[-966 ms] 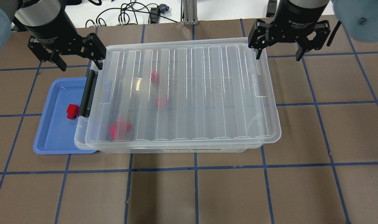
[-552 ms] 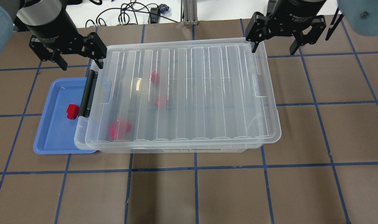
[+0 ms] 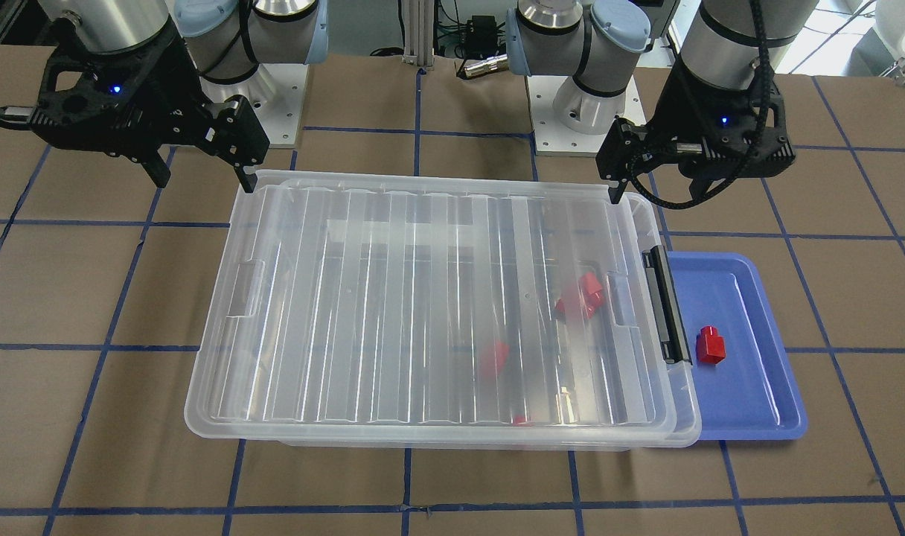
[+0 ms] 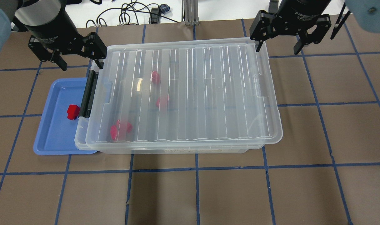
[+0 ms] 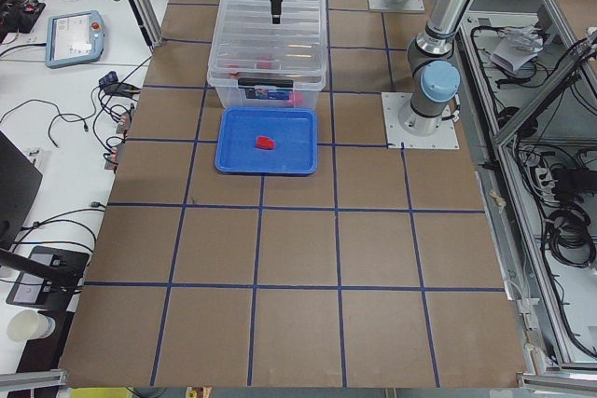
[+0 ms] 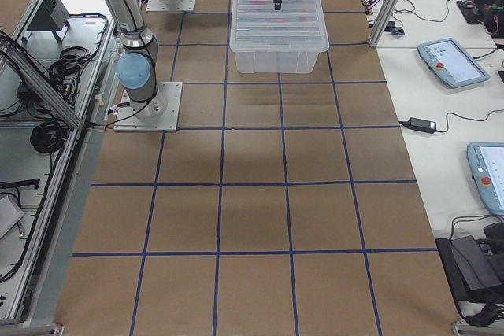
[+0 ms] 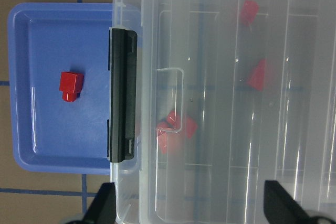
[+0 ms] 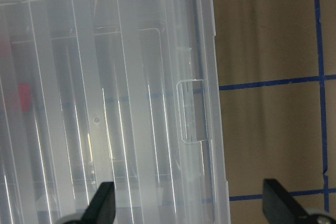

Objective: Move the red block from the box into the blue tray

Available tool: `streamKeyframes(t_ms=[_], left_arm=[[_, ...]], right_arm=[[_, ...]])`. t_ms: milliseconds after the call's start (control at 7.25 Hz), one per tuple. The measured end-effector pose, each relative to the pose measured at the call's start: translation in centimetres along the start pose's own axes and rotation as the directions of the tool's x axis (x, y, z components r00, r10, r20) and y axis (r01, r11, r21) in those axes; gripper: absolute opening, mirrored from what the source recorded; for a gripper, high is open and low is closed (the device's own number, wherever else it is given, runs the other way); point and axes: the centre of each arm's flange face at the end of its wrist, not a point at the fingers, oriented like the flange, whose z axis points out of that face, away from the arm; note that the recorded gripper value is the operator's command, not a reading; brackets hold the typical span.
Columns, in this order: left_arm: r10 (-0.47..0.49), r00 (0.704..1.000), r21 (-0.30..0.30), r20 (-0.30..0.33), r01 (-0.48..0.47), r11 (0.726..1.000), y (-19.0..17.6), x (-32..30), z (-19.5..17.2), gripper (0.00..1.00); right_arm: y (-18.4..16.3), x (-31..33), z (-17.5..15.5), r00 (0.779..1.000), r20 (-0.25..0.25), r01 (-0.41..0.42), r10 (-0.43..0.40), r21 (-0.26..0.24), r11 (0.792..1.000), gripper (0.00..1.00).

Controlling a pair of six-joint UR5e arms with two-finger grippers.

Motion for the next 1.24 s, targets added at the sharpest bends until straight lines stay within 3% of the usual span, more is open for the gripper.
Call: streamKeyframes(t_ms=[966, 1241], left_arm=[[0.042, 0.999, 0.013, -0.02, -0.042, 0.999, -1.5, 2.0, -1.3, 1.0], [0.037, 0.997, 0.025, -0.067, -0.035, 0.999, -1.1, 2.5, -1.6, 1.0]], right_arm=[[0.2, 0.1, 0.6, 1.0, -0.012, -0.006, 0.006, -0.016, 1.0, 1.0], [0.2, 0.0, 0.5, 1.0, -0.011, -0.006, 0.005, -0.014, 1.0, 1.0]])
